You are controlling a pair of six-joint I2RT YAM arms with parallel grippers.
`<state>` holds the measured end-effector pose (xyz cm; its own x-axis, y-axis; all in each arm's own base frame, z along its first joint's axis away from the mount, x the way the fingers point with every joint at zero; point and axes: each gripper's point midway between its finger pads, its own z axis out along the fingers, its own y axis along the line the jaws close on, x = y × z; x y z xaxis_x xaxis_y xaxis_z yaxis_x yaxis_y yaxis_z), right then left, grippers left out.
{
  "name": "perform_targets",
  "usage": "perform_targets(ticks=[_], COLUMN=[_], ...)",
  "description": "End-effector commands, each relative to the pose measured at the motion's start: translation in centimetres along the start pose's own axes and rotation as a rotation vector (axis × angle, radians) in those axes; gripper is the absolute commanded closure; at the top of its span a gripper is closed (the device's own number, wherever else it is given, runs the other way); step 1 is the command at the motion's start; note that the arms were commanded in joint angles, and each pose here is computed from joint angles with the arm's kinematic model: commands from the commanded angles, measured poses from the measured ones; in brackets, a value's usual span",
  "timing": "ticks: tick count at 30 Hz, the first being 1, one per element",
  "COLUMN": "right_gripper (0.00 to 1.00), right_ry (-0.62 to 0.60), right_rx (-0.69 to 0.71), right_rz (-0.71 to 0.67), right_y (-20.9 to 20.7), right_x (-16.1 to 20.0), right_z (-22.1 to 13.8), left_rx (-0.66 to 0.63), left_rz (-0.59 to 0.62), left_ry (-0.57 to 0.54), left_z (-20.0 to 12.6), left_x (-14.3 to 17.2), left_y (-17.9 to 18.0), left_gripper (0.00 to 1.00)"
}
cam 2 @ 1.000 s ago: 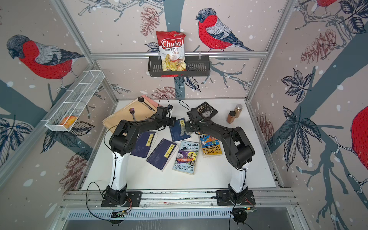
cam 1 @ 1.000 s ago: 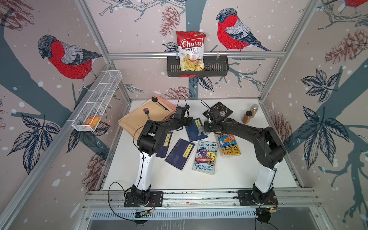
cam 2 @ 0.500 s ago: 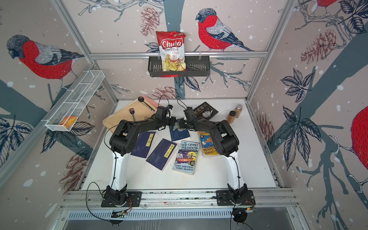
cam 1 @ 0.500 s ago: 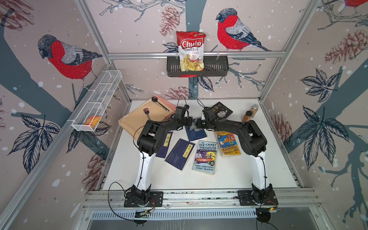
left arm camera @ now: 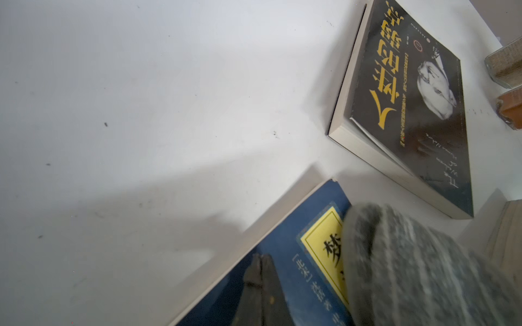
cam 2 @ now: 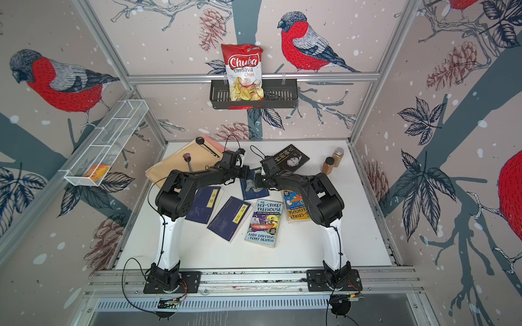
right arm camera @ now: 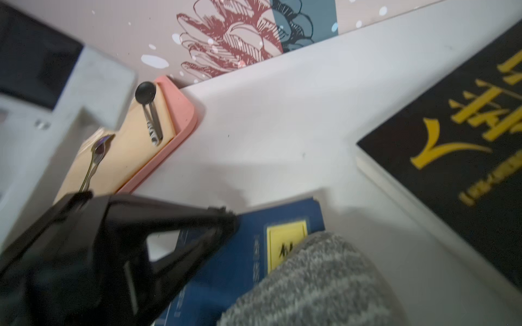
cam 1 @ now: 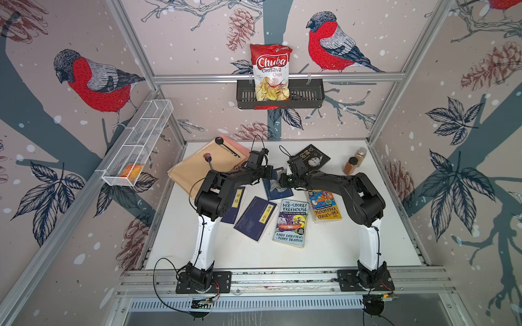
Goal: Wipe the cover of the book
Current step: Wipe the dirt from the cover of the book.
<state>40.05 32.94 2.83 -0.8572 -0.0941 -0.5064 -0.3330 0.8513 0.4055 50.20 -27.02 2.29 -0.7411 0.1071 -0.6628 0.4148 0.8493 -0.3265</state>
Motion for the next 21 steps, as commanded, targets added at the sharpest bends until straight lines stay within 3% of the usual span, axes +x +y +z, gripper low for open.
perform_targets(ticks=[1,8,15,21], right_gripper=[0.86,0.86,0.87,0.87], right_ry=[0.128,0.163,0.086,0.119], right_rx=[0.037,-0.007,0.024,0.039], right_rz=[0.042,0.077,0.165,0.11], right_y=[-0.8,-0.2,-3.1,-2.4], right_x=[4.7,6.2,1.8,4.2], right_z=[-0.5,1.1,4.1,1.7], left_rx=[-0.039,-0.035,-0.018,-0.019], left_rz=[-0.077,-0.077,-0.091,-0.102], left_ry=[0.261,0.261,0.256,0.257], left_z=[0.1,-0.2,-0.2,-0.2], left_x=[7.4,7.4,7.3,7.3], left_y=[1.3,1.1,1.0,1.2], left_gripper=[1.0,1.0,1.0,1.0])
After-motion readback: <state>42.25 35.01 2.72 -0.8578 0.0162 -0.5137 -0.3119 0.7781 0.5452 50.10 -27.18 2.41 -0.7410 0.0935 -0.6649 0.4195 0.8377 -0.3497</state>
